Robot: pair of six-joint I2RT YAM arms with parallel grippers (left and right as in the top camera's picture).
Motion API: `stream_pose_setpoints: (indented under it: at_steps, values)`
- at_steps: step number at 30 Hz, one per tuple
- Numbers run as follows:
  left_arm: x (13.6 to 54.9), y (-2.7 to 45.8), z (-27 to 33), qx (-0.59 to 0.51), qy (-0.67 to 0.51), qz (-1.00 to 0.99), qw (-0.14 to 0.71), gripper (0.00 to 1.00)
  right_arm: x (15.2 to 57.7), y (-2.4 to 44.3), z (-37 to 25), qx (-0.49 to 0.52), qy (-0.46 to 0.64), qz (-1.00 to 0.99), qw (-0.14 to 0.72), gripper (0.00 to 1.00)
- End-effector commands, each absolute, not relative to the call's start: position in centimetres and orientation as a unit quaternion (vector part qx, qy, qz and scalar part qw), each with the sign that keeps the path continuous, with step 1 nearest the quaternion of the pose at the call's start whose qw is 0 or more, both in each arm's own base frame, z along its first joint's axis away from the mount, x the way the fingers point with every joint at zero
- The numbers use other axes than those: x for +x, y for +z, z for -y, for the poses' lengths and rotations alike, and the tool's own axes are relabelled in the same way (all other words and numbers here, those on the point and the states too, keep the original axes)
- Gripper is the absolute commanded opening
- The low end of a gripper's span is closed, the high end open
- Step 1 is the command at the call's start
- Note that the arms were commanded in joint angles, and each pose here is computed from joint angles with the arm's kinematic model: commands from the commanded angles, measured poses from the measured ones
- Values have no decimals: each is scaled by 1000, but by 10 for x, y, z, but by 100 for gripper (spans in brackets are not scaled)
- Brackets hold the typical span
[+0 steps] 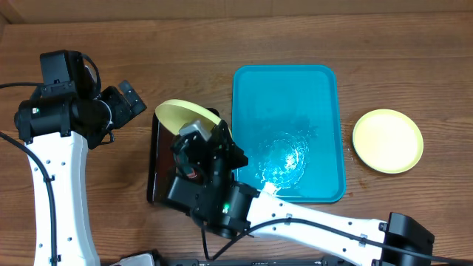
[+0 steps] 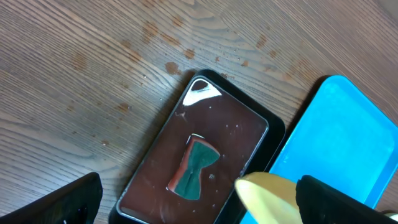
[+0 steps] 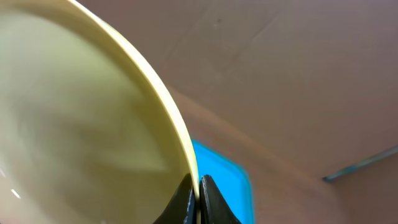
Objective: Clean dirty plates on tray and stack at the side
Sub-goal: 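Lift the yellow plate with the right gripper and tilt it over the basin, then carry the yellow plate right and stack it on the plate pile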
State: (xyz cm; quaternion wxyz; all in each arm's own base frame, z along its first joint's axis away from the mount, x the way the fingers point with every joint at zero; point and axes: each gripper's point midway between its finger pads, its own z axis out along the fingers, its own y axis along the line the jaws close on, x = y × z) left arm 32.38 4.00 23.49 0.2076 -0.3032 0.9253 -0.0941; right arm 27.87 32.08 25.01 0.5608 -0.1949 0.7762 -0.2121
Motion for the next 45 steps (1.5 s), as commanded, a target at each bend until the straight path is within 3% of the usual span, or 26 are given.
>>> stream_pose_setpoints:
  at_steps: [1, 7, 14, 17, 20, 28, 34, 40, 44, 45]
  values:
    - [327, 240, -40, -296, -100, -926, 213, 100, 293, 225, -325, -135, -87, -848, 505, 4]
    - [327, 240, -40, -296, -100, -926, 213, 100, 304, 179, -333, -112, 132, -939, 298, 4]
    - [327, 240, -40, -296, -100, -926, 213, 100, 353, 236, -248, -3, 296, -925, 238, 4]
    - [327, 240, -40, -296, -99, -926, 213, 100, 379, 247, -162, 97, 274, -922, 257, 4]
    - [327, 240, -40, -296, -100, -926, 213, 100, 383, 228, -67, 220, 220, -921, 235, 4]
    - [327, 240, -40, -297, -100, -926, 213, 100, 323, 157, 97, 447, 92, -879, 136, 4]
    - [327, 240, -40, -296, -100, -926, 213, 100, 276, 100, 144, 538, 75, -835, 85, 4]
    - [327, 240, -40, -296, -100, -926, 213, 100, 264, 77, 145, 554, 90, -824, 74, 4]
    - [327, 240, -40, -297, -100, -926, 213, 100, 276, 85, 135, 529, 125, -835, 86, 21]
    - [327, 240, -40, -296, -100, -926, 213, 100, 283, 94, 130, 508, 144, -844, 98, 32]
